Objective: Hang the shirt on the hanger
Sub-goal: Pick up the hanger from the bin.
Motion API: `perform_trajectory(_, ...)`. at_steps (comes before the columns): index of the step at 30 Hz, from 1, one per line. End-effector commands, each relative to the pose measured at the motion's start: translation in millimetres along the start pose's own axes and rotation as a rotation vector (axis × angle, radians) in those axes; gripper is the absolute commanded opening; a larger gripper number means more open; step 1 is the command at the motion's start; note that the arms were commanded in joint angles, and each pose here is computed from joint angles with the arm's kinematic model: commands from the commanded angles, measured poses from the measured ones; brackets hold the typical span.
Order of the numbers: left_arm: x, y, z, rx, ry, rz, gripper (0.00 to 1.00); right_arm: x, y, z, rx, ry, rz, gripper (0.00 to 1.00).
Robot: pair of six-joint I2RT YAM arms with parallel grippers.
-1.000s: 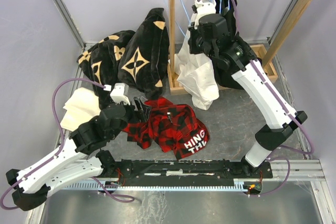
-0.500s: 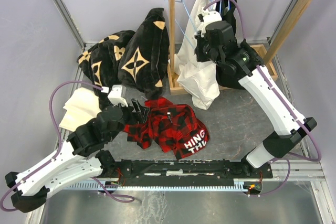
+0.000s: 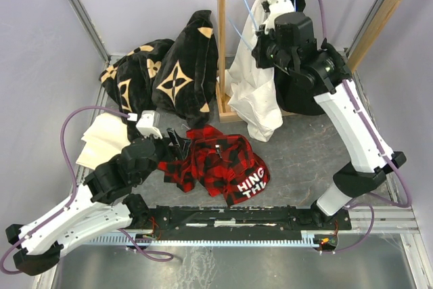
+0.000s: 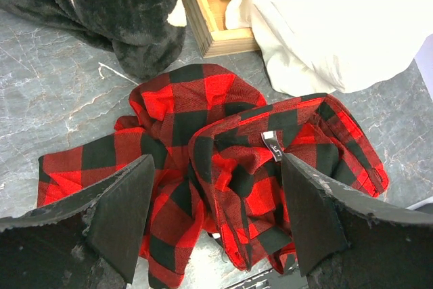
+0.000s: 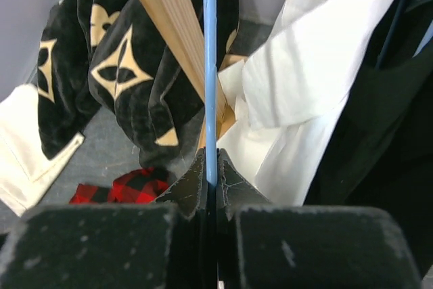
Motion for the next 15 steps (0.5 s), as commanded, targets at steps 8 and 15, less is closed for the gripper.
perform_trajectory(8, -1, -3, -7, -0.042, -0.065, -0.001, 0.81, -12, 49, -16, 0.008, 0.027, 0.052, 0.0)
perform_trajectory(15, 3, -7, -8, -0.05, -0.072, -0.01, 0.81, -12, 68, 10, 0.094, 0.028, 0.043, 0.0)
Point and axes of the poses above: each gripper's point midway between its finger pads, its own y axis out along the fingers, its own x axis along the line the jaws close on, z = x × y, the point moved 6 cm from there along -y, back along the fingers, and after that the axes turned 9 degrees about -y, right-handed, at the moved point
